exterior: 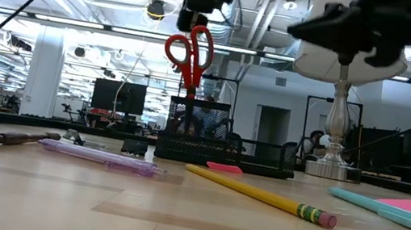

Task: Pick and place office supplies into organizer
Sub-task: Put the red scissors into the top left compartment of the black desk organizer

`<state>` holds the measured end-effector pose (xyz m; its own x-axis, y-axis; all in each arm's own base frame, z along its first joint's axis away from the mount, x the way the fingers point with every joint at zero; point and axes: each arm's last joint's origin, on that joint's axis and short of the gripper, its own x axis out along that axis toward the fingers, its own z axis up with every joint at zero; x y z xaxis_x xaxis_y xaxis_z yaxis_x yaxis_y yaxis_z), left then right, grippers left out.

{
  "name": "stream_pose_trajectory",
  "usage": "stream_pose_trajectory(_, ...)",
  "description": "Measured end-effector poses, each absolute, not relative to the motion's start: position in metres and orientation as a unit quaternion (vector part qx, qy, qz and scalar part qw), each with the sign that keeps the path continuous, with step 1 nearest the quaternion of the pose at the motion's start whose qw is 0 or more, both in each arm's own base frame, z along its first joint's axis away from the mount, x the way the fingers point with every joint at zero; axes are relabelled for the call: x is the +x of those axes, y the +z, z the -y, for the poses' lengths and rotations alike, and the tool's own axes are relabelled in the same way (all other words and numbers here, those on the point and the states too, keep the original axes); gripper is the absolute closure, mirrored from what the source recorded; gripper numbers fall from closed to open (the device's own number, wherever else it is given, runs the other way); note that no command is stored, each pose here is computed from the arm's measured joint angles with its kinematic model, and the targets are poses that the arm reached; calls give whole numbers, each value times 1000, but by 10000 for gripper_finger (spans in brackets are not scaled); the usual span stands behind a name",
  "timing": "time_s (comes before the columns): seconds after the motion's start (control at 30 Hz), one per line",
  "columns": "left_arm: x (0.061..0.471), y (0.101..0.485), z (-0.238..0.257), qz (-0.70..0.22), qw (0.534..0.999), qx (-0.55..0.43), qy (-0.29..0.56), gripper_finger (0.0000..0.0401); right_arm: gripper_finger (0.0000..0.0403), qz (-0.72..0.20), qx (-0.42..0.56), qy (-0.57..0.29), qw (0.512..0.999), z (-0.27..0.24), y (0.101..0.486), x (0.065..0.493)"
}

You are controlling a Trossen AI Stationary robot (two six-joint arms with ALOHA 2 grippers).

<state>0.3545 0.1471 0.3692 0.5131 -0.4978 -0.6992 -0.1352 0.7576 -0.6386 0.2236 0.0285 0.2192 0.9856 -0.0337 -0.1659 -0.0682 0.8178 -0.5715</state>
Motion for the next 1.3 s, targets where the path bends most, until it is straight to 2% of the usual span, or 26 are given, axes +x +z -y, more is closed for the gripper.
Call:
stream_pose_trajectory(0.07,354,379,-133,-517,826,-216,-53,335,245,-63,-307,-2,950,-26,224,225)
stream_pose_trajectory(0.13,354,386,-118,-552,823,-135,10,334,236,-51,-303,-1,952,-23,226,225)
stream_pose_trajectory(0.23,352,398,-94,-567,820,-53,58,333,220,-40,-287,39,956,-19,225,227)
stream_pose_trajectory(0.3,344,411,-79,-553,831,-28,54,333,211,-34,-281,55,958,-16,223,230)
stream_pose_trajectory(0.5,287,465,-31,-479,875,-25,60,332,194,-26,-271,36,962,-8,221,245)
stream_pose_trajectory(0.67,256,488,10,-428,896,9,122,332,189,-36,-278,41,959,-8,224,276)
stream_pose_trajectory(0.77,246,492,34,-407,902,41,135,332,189,-39,-301,54,951,-9,225,294)
stream_pose_trajectory(0.97,240,480,72,-413,899,87,116,332,190,-122,-312,74,939,-2,218,329)
stream_pose_trajectory(1.17,235,480,81,-406,902,97,109,332,191,-132,-324,65,934,8,227,357)
stream_pose_trajectory(1.3,235,480,82,-407,902,95,108,332,191,-167,-313,100,930,12,230,367)
